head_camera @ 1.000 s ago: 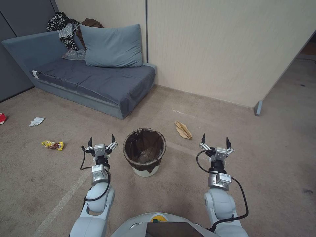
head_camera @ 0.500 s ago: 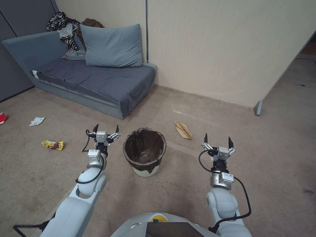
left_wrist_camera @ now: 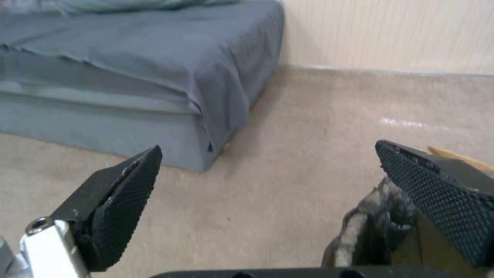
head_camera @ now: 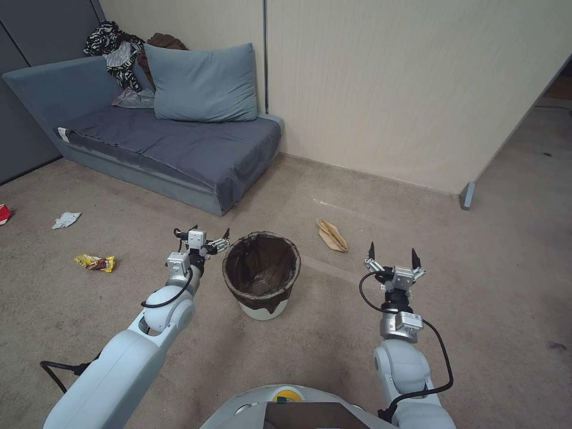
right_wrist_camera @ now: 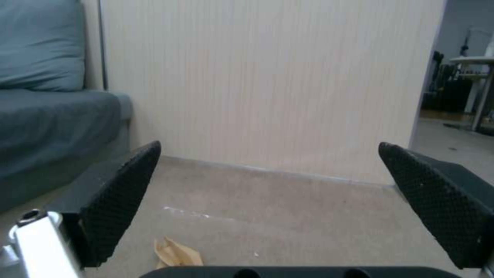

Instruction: Pick up the trash bin, then pick up the garbage from the floor and place it into the trash bin.

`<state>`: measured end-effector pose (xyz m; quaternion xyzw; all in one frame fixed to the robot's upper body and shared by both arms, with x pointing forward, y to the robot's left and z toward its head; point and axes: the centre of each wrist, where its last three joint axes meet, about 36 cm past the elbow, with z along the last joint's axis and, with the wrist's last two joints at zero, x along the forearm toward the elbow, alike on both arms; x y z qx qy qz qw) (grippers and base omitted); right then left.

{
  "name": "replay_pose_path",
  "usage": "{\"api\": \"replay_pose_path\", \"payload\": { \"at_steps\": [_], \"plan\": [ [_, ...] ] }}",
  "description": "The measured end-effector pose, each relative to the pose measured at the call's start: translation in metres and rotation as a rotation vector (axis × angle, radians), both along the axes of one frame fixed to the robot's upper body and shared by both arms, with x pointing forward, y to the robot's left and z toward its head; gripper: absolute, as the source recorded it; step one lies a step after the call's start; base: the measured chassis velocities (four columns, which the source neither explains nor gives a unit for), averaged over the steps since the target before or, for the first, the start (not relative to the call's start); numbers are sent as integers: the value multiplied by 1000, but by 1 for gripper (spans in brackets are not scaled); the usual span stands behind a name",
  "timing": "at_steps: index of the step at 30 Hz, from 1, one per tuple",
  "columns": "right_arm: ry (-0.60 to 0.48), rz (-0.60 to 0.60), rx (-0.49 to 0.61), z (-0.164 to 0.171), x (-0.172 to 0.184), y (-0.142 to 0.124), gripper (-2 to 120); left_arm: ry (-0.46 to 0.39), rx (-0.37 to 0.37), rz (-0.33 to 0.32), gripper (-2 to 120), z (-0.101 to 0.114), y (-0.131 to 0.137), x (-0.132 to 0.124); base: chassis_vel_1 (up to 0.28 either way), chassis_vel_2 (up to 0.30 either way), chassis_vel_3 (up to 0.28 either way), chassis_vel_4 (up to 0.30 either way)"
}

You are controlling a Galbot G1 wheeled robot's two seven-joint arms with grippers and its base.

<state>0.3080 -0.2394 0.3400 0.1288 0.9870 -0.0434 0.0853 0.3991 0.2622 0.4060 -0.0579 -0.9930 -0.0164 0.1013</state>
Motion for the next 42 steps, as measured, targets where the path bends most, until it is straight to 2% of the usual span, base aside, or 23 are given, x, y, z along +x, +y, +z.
{"api": "replay_pose_path", "payload": {
  "at_steps": [8, 9, 12, 15, 35, 37, 42],
  "plan": [
    [4, 4, 6, -2, 0, 3, 100, 107, -36, -31, 100, 0, -4, 7, 0, 0, 0, 0],
    [4, 4, 6, -2, 0, 3, 100, 141, -47, -37, 100, 0, -7, 9, 0, 0, 0, 0],
    [4, 3, 6, -2, 0, 3, 100, 172, -57, -38, 100, -1, -10, 12, 0, 0, 0, 0],
    [2, -1, 10, -2, 1, 3, 100, 242, -74, -29, 100, -6, -14, 22, 0, 0, 0, 0],
    [-4, -8, 16, -2, 1, 5, 100, 332, -75, -27, 100, -7, -16, 35, 0, 0, 0, 0],
    [-5, -10, 20, -2, 1, 6, 100, 389, -74, -21, 100, -7, -15, 41, 0, 0, 0, 0],
    [-8, -11, 26, -2, 2, 8, 100, 456, -71, -36, 100, -7, -17, 48, 0, 0, 0, 0]
  ]
}}
